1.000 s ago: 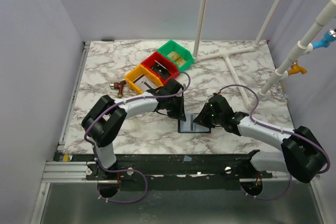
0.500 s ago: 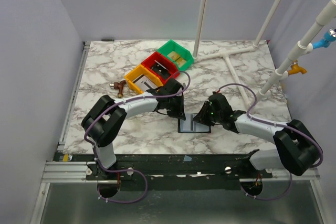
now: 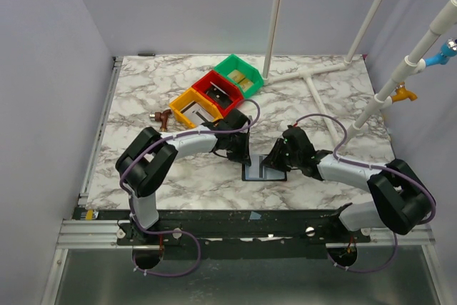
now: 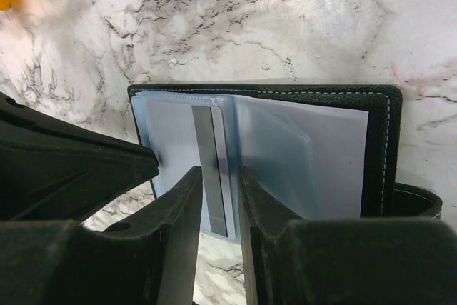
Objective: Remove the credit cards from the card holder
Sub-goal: Remove the credit card from the card holder.
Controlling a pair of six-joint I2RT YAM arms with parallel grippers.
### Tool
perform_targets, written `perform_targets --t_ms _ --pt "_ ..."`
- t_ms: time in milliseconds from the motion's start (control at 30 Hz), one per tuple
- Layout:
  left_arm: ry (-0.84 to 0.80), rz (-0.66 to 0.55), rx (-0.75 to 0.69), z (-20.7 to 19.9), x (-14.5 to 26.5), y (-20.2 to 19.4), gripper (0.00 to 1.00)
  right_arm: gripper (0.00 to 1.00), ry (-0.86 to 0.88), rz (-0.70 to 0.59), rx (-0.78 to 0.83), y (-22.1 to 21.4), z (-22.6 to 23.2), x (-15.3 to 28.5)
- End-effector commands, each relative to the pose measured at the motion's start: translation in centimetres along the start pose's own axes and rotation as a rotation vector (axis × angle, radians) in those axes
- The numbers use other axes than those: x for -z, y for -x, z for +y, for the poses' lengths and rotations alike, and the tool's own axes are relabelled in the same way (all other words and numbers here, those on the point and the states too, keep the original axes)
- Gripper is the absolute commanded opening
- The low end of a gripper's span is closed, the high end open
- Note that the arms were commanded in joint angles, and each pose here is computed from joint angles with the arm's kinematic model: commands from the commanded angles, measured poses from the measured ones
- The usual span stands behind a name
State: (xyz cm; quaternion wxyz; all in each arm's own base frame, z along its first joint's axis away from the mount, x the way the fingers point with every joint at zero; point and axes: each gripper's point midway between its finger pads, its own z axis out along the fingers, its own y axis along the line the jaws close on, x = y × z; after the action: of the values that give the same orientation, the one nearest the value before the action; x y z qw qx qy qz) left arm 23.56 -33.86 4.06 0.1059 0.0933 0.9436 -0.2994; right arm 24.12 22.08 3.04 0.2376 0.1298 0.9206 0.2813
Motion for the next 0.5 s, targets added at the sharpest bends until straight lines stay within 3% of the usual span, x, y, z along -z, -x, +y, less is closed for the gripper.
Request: perform_targets --t_ms 0,467 --pt "0.026 -0.007 -0.009 0.9 -0.8 0.1 0.02 0.3 -0.014 0.012 0.006 -0.5 -0.9 -0.3" --pt "0.023 0.022 -0.005 0.6 -1.8 -0.7 0.01 0.28 0.016 0.049 -0.012 -1.6 -0.9 -0.8"
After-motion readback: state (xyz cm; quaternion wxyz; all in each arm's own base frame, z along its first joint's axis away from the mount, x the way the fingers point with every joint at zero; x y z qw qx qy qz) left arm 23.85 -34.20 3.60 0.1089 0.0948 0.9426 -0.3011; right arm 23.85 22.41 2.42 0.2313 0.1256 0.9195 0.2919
